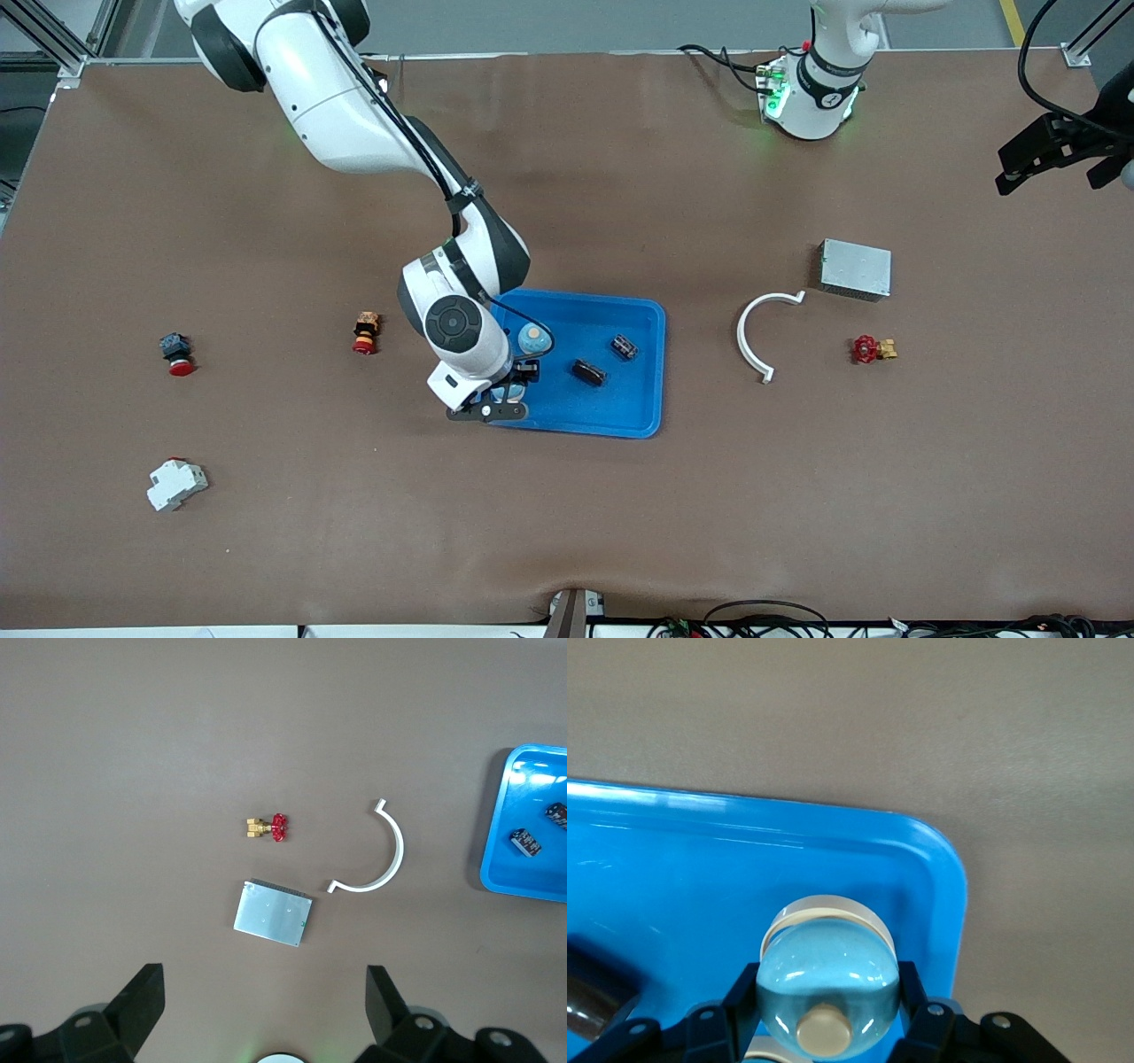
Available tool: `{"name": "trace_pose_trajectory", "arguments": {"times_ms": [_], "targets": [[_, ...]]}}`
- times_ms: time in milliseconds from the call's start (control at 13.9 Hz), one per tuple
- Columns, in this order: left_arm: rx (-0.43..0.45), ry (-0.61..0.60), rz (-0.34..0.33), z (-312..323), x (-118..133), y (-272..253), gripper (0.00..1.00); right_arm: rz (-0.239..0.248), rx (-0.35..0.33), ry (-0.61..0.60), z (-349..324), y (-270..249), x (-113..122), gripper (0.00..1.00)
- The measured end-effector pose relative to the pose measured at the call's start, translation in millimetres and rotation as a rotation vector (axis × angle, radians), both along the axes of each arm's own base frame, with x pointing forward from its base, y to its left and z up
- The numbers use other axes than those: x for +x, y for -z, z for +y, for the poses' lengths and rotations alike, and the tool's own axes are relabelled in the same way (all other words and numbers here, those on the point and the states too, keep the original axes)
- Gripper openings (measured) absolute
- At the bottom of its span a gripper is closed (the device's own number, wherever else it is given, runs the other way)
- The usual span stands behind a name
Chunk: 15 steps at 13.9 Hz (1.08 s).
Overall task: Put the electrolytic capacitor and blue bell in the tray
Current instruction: 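Lower the dome into the tray and open the right gripper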
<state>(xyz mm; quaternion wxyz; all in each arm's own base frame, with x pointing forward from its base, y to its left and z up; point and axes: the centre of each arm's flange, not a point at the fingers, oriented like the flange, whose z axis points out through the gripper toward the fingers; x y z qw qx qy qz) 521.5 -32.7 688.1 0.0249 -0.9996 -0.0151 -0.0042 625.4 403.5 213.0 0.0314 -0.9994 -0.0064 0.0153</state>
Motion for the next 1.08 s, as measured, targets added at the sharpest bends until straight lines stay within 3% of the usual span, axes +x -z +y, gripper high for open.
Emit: {"name": "trace_pose_trajectory", "arguments": {"times_ms": [864,1080], "targets": [[0.000,-0.005,0.000,1.5,0.1,0.0,1.00,-0.002,0.001,-0.023,17.1,14.1,-9.0,0.69],[0.000,-0.006,0.000,2.1,0.2,0.2,1.00,0.008,-0.002,-0.026,18.7,3.5,-7.7,0.97]]}}
